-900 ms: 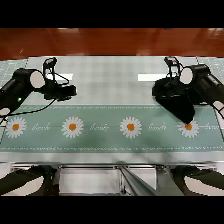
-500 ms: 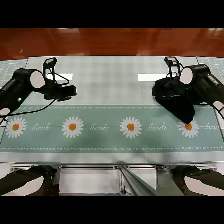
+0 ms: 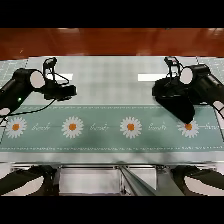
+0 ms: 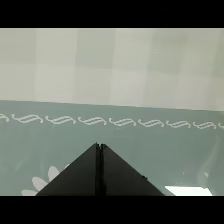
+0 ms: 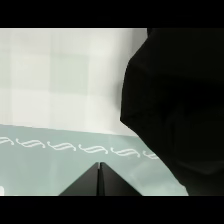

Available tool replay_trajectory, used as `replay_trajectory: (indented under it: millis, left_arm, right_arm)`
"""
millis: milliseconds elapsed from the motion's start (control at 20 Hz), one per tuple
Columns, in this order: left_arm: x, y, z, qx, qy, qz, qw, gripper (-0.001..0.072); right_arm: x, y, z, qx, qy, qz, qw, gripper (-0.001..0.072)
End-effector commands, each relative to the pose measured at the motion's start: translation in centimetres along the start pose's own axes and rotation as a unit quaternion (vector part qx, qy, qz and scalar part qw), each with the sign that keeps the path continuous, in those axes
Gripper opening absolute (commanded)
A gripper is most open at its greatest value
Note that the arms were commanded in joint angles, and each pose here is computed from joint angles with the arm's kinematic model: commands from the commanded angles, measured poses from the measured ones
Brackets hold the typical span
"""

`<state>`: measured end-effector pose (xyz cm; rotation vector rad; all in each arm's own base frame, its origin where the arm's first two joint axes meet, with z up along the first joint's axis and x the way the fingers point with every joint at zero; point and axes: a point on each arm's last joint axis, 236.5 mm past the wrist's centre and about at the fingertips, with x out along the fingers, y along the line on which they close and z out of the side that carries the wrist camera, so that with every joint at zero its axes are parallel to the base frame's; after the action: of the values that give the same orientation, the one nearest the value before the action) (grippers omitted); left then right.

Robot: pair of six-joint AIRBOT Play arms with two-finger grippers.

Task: Fold the shirts.

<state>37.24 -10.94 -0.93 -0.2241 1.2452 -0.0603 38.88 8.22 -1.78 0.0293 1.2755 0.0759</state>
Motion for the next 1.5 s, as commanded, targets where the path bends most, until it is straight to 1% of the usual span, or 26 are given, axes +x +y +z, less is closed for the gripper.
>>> replay_trajectory:
  millis: [0,200,250,300,350,400,500,550,650,750,850,950,1100,1250,1300,1350,1400,1450]
  left_arm:
    - [0.0,-0.4,1.5,0.000,-0.031,-0.009,0.999,0.0021]
    - [-0.1,-0.4,2.5,0.002,-0.052,-0.011,0.999,0.0023]
    - [-0.4,0.0,2.9,0.002,-0.055,-0.006,0.998,0.0082]
    - [-0.8,0.8,3.0,0.003,-0.051,0.006,0.999,0.0239]
    - [-1.1,1.8,3.0,0.003,-0.045,0.020,0.999,0.0489]
    - [-1.6,3.0,2.6,0.001,-0.029,0.038,0.999,0.0507]
    - [-2.2,4.6,0.8,0.002,0.014,0.057,0.998,0.0508]
    - [-2.4,4.9,-0.4,0.012,0.035,0.063,0.997,0.0508]
    - [-2.5,4.7,-2.4,0.020,0.044,0.061,0.997,0.0507]
    - [-2.3,3.7,-4.3,0.029,0.029,0.048,0.998,0.0507]
    - [-2.0,2.2,-6.1,0.034,0.023,0.035,0.999,0.0508]
    - [-1.8,0.9,-7.3,0.058,0.030,0.028,0.997,0.0508]
    - [-1.7,-0.6,-7.8,0.055,0.028,0.019,0.998,0.0508]
    - [-1.7,-1.4,-6.8,0.044,0.005,0.006,0.999,0.0507]
    - [-1.6,-1.8,-6.2,0.022,-0.010,-0.001,1.000,0.0507]
    - [-1.6,-2.4,-5.5,0.006,-0.024,-0.013,1.000,0.0507]
    - [-1.7,-2.9,-5.0,0.005,-0.035,-0.022,0.999,0.0507]
    - [-1.7,-3.0,-4.7,0.005,-0.040,-0.025,0.999,0.0507]
  right_arm:
    - [-0.1,0.2,1.2,-0.001,-0.026,0.004,1.000,0.0024]
    - [-0.8,0.7,4.4,-0.004,-0.089,0.013,0.996,0.0033]
    - [-1.7,0.0,5.6,-0.018,-0.106,0.001,0.994,0.0167]
    - [-2.9,-1.0,6.8,-0.023,-0.121,-0.017,0.992,0.0422]
    - [-4.6,-2.7,8.4,-0.027,-0.139,-0.041,0.989,0.0415]
    - [-6.4,-4.9,9.7,-0.026,-0.155,-0.072,0.985,0.0415]
    - [-9.8,-10.4,11.8,-0.003,-0.185,-0.130,0.974,0.0415]
    - [-10.6,-13.1,12.0,0.020,-0.190,-0.142,0.971,0.0415]
    - [-9.3,-17.4,10.3,0.054,-0.156,-0.144,0.976,0.0415]
    - [-5.4,-19.6,7.7,0.080,-0.086,-0.118,0.986,0.0415]
    - [-1.2,-20.3,5.8,0.093,-0.029,-0.093,0.991,0.0414]
    - [2.1,-20.4,4.9,0.089,0.003,-0.086,0.992,0.0414]
    - [5.9,-19.9,4.2,0.091,0.030,-0.072,0.993,0.0414]
    - [8.1,-18.6,3.3,0.109,0.051,-0.041,0.992,0.0398]
    - [8.3,-18.2,3.4,0.113,0.051,-0.032,0.992,0.0345]
    - [8.3,-17.6,3.4,0.115,0.052,-0.020,0.992,0.0243]
    - [8.3,-16.9,3.4,0.111,0.055,-0.004,0.992,0.0108]
    - [8.0,-15.8,3.4,0.104,0.060,0.018,0.993,0.0024]
